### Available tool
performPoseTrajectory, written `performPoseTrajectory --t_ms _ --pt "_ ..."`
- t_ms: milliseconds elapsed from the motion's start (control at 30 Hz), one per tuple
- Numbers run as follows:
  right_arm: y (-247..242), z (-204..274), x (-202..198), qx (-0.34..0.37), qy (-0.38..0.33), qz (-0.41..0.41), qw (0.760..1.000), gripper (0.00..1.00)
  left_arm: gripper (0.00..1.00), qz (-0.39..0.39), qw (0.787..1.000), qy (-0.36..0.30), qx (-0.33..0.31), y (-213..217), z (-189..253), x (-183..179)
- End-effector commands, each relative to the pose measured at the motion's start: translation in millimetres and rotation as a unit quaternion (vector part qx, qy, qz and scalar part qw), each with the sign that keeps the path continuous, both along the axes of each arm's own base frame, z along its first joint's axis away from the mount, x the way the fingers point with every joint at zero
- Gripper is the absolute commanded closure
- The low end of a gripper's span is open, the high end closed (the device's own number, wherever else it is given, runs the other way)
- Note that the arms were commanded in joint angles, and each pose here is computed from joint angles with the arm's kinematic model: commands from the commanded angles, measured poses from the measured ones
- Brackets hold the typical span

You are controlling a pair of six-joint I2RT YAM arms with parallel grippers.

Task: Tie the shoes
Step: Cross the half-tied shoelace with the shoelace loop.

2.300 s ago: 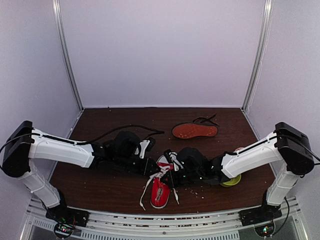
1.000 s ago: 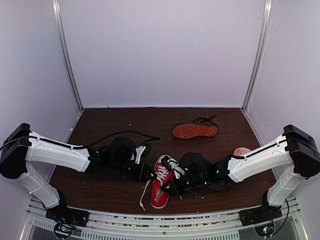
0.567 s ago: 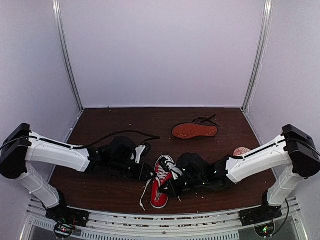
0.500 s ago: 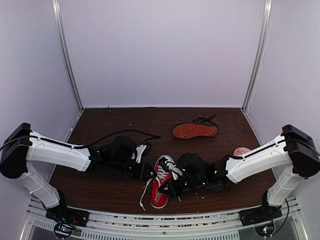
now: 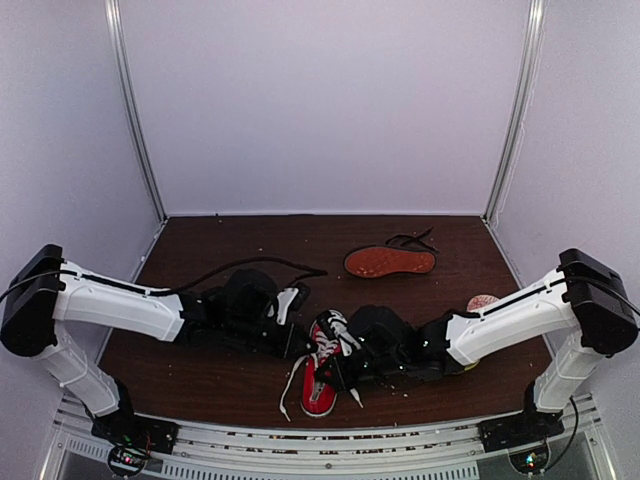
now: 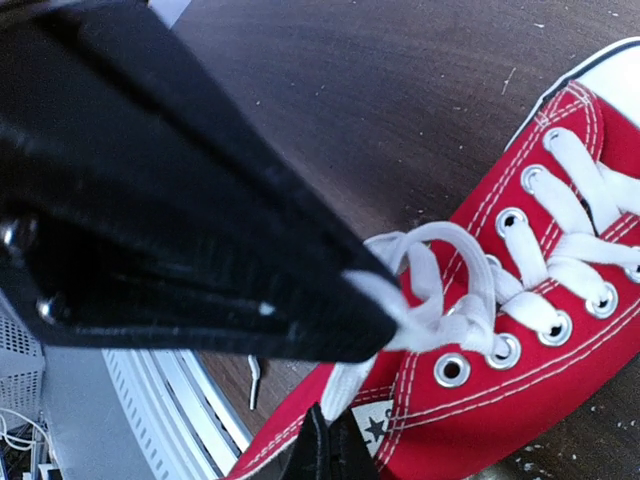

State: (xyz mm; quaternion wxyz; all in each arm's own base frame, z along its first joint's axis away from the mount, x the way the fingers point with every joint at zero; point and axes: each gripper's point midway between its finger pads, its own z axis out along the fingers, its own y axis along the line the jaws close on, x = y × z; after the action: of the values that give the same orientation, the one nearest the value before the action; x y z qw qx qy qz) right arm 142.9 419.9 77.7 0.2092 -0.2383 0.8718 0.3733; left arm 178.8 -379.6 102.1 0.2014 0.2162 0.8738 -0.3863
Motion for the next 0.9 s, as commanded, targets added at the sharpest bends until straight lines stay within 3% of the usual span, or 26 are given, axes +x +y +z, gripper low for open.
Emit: performPoseTrajectory --t_ms 0,500,867 --pt "0 0 17 -0.004 -0.004 -0.056 0.998 1.0 1.0 -0.027 0.999 -0.001 -0.022 -15 12 -14" --pt "-33 -23 36 -0.017 0.016 -0.127 0.992 1.0 1.0 -0.026 0.999 0.039 -0.008 -7 -25 -53" --pt "-30 -9 38 0.007 0.004 -0.115 0.993 1.0 1.0 -0.017 0.997 0.037 0.068 8 -50 -50"
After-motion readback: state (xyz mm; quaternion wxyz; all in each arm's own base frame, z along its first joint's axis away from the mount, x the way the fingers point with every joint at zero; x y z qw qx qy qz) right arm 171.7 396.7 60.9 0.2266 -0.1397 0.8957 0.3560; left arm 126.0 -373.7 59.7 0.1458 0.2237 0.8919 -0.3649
